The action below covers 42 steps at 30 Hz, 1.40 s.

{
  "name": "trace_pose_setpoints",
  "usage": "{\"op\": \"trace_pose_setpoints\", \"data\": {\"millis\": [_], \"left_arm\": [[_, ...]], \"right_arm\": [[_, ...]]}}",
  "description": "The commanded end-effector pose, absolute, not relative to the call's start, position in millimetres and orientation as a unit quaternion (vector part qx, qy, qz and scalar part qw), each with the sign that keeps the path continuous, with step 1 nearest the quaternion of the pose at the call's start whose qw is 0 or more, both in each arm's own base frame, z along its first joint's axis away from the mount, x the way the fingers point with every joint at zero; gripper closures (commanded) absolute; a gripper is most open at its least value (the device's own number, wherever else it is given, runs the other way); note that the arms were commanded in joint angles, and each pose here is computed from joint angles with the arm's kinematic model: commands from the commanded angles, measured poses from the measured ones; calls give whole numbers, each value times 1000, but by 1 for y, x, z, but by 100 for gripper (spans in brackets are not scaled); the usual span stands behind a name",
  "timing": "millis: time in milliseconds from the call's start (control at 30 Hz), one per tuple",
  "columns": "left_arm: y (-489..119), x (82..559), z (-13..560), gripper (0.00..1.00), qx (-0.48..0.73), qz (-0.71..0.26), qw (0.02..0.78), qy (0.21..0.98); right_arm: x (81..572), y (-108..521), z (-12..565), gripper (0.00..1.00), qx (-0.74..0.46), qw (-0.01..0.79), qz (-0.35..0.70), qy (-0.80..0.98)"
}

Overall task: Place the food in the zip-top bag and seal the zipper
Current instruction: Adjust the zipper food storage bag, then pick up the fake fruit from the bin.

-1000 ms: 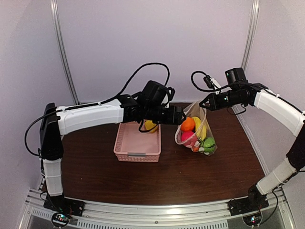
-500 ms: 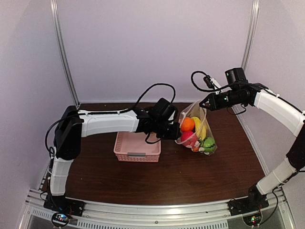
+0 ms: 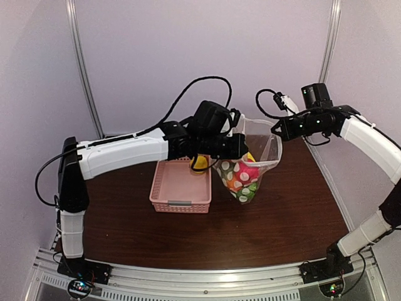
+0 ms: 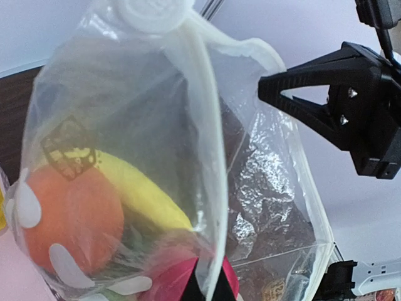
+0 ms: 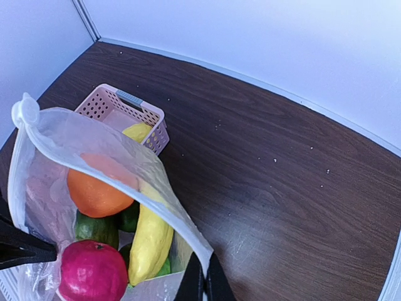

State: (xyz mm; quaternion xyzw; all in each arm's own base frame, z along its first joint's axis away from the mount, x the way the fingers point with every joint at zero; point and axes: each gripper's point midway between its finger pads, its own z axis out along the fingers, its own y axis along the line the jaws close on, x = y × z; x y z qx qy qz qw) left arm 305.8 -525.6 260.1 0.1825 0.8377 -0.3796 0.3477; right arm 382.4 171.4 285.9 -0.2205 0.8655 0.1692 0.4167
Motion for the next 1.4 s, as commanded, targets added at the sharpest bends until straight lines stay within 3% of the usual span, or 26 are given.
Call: {"op": "trace_pose_setpoints", "data": {"millis": [0, 67, 233, 433, 700, 1367], "left_arm": [[-544, 311, 237, 98, 198, -404, 325, 832], [-545, 310, 245, 69, 213, -408, 336, 822], [-521, 318, 265, 35, 233, -373, 388, 810], [-448, 357, 215, 20, 195, -267, 389, 860], [-367, 419, 141, 13, 123, -193, 352, 908], [-384, 485, 75, 24, 60, -267, 295, 916]], "right_arm": [[389, 154, 320, 100, -209, 459, 122, 855], [391, 151, 328, 100, -206, 469, 114, 851], [389, 160, 322, 100, -211, 461, 141, 850], [392, 171, 281, 100, -220, 416, 164, 867], [396, 173, 269, 100, -220, 405, 163, 872], [393, 179, 251, 100, -220, 382, 185, 878]]}}
